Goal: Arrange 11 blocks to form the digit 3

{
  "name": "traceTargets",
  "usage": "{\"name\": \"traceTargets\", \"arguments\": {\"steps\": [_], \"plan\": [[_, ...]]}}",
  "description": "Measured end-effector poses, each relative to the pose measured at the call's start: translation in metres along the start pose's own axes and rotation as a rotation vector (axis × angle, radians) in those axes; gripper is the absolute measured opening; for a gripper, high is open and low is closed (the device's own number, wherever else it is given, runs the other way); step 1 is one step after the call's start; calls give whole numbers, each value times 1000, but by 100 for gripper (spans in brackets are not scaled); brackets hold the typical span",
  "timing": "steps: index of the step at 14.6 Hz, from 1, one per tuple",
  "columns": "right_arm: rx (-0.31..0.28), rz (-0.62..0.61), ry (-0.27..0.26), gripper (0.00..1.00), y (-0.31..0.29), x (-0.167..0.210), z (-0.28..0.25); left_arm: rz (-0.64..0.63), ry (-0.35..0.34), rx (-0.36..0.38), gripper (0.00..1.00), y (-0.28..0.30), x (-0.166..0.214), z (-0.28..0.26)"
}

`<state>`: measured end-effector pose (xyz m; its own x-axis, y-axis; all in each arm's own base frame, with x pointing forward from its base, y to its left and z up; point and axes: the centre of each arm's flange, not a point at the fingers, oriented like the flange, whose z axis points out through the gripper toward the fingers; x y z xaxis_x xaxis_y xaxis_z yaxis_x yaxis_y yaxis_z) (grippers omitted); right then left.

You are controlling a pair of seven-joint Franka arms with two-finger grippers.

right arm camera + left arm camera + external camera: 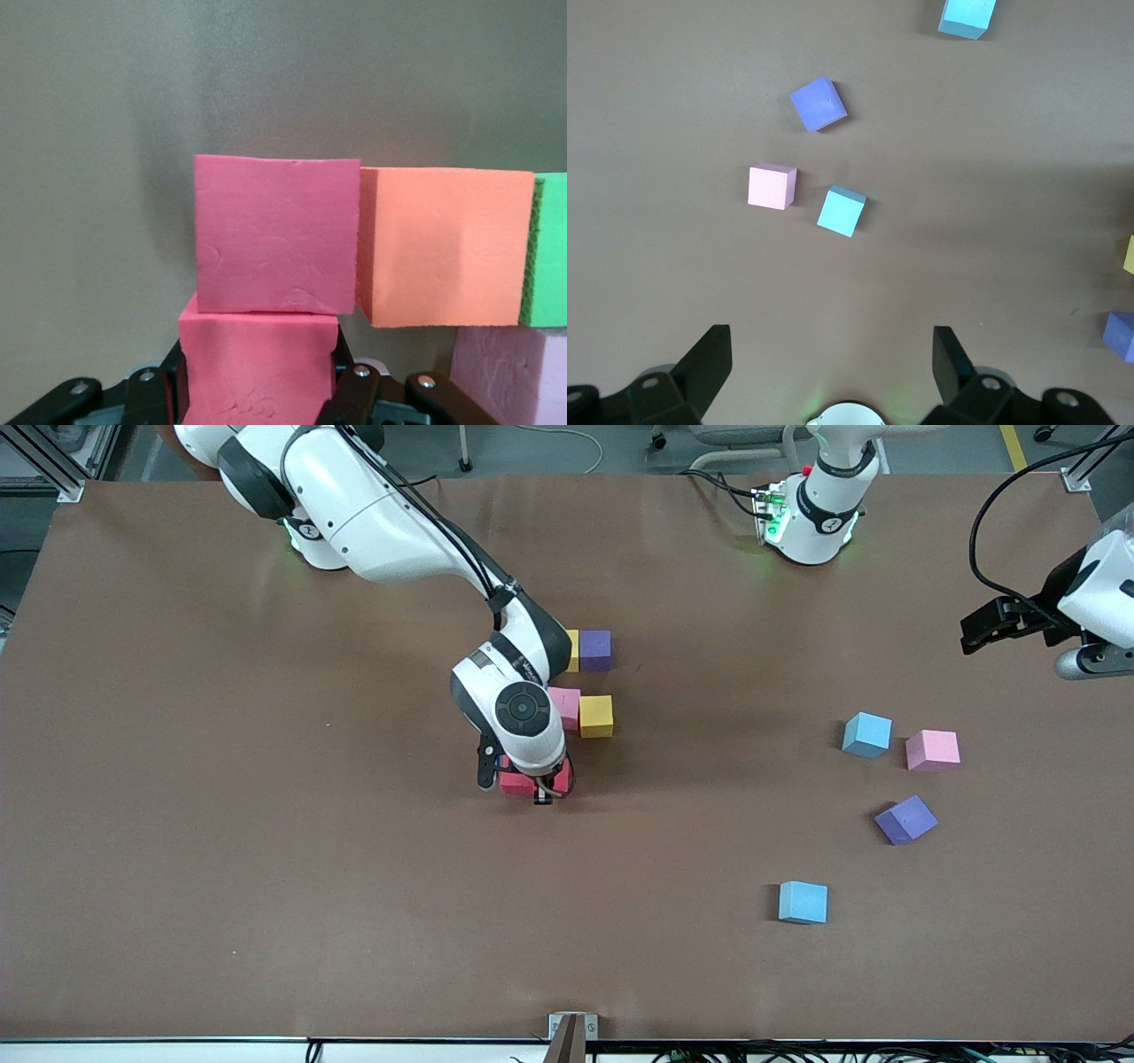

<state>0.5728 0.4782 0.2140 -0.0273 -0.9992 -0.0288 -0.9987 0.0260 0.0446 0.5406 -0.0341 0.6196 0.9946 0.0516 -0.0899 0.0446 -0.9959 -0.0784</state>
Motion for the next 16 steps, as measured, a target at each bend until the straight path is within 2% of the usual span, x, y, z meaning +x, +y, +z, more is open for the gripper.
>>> {"name": "traceTargets", "arguments": {"steps": [16], "plan": [[-2,-3,5,59,5,-4,2,-3,15,-2,100,-2,0,-7]]}}
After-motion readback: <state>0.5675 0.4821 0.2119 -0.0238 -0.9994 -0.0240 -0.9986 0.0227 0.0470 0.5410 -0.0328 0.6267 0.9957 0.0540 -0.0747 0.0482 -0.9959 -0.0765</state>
